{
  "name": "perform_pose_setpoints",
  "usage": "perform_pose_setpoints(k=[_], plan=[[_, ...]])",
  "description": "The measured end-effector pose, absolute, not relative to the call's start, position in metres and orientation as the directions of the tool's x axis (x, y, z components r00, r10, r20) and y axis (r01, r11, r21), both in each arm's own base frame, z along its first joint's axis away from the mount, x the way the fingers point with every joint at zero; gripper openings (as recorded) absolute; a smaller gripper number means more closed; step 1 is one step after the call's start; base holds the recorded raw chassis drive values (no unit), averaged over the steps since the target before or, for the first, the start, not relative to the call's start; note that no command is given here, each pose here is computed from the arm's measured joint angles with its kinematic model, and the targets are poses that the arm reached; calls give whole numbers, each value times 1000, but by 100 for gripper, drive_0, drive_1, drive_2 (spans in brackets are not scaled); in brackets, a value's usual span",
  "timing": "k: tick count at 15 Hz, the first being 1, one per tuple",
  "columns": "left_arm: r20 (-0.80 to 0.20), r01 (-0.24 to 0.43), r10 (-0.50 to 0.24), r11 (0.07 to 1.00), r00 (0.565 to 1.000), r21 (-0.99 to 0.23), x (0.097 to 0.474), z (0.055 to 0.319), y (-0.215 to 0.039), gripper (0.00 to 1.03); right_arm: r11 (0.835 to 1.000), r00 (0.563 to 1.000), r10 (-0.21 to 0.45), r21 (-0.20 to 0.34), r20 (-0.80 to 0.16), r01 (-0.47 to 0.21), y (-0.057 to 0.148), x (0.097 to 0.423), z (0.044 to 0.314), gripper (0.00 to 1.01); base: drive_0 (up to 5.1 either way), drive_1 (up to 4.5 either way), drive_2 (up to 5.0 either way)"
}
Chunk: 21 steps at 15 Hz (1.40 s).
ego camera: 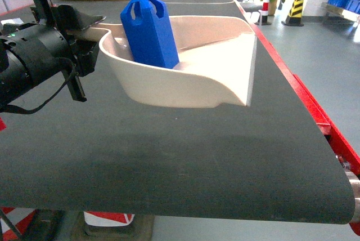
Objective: Place part in tray to right shelf
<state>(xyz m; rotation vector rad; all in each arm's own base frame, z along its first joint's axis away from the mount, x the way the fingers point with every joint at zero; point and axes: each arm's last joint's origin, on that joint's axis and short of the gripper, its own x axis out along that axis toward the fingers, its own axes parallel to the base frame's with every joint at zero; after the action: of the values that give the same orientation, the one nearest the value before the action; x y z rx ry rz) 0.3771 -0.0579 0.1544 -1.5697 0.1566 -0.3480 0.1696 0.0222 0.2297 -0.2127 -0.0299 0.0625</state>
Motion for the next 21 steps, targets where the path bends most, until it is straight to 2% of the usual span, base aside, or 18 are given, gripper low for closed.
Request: perform_pose_setpoints(k=[7, 11, 21], plan=[[122, 117, -297, -33, 947, -993, 378, 154, -53, 15, 975, 997, 67, -212, 22, -61, 22, 170, 230, 98, 0, 0, 0], [120, 115, -318, -34, 941, -993, 377, 154, -59, 15, 975, 997, 67, -212, 23, -61, 22, 170, 230, 98, 0, 0, 0], [124, 119, -317, -35, 940, -992, 377, 155, -59, 15, 976, 998, 65, -212, 26, -58, 22, 169, 230, 98, 0, 0, 0]])
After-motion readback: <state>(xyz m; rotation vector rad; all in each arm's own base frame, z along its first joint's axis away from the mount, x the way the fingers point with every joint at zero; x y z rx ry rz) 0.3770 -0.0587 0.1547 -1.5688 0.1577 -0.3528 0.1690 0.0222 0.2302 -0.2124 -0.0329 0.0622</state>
